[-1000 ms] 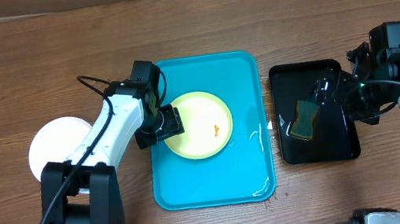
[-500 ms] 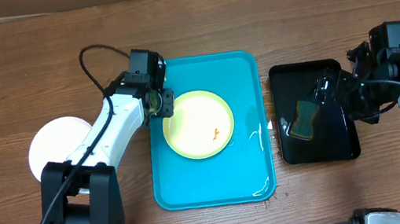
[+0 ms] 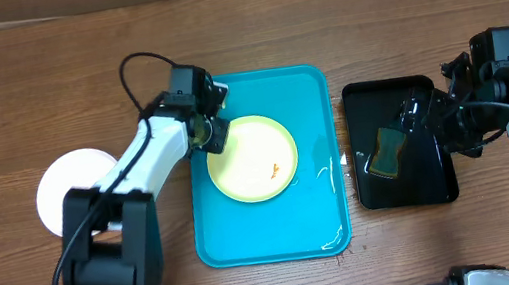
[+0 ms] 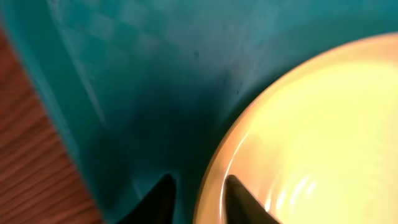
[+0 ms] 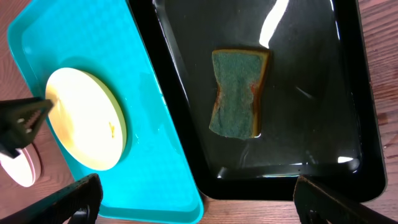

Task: Clean dirty plates on tray and stack at the side
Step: 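Grasp the sponge in the black tray with the right gripper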

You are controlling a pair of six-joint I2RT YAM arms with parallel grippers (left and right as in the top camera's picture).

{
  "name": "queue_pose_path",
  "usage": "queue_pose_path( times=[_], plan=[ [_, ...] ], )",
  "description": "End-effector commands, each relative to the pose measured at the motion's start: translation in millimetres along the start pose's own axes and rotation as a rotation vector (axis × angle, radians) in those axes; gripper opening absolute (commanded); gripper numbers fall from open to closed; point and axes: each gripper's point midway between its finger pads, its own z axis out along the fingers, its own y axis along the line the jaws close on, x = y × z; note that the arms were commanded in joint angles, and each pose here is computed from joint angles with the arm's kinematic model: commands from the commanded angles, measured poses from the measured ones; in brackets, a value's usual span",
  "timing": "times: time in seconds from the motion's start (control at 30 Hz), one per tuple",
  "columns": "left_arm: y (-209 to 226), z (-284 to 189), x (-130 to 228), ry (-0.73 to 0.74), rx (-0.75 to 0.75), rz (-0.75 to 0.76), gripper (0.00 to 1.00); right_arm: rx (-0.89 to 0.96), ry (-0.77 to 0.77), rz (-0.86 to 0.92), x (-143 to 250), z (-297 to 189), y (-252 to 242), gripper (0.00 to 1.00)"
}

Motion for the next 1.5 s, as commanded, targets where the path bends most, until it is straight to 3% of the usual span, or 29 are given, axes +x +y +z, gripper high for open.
queue_pose_path(
  times=[0.0,0.03,0.13,0.47,0.8,0.97,1.27,1.4,1.47],
  plan=[
    [-7.0,17.7,13.6,0.067,0.033,0.024,0.11,0.001,-0.006,-0.001,-0.7,-0.6,0.4,1.00],
    [-7.2,17.7,16.0,0.077,0.033,0.018,0.04,0.001,-0.006,-0.001,-0.7,-0.6,0.4,1.00],
    [-8.1,13.1,22.3,0.109,0.032,-0.067,0.04,0.001,-0.007,-0.001,-0.9,-0.6,0.4,1.00],
    [-18.9,-1.6,70.9,0.337,-0.004,-0.553,0.04,0.001,-0.027,-0.008,-5.7,-0.6,1.0,1.00],
    [-20.7,-3.1,75.2,0.357,-0.004,-0.547,0.04,-0.067,-0.080,-0.008,-23.3,2.3,14.6,0.96],
    [-20.5,-2.7,74.2,0.352,-0.004,-0.547,0.13,0.035,0.047,0.114,4.9,53.7,-8.8,0.84],
    [-22.3,-2.1,72.9,0.348,-0.002,-0.541,0.13,0.312,0.030,0.158,4.2,119.3,-49.0,0.42],
    [-22.3,-2.4,73.7,0.351,-0.002,-0.541,0.11,0.356,0.043,0.143,4.5,138.0,-53.1,0.39],
    [-22.4,-2.4,73.7,0.351,0.000,-0.530,0.04,0.367,0.061,0.141,5.8,148.1,-55.8,0.38]
  ],
)
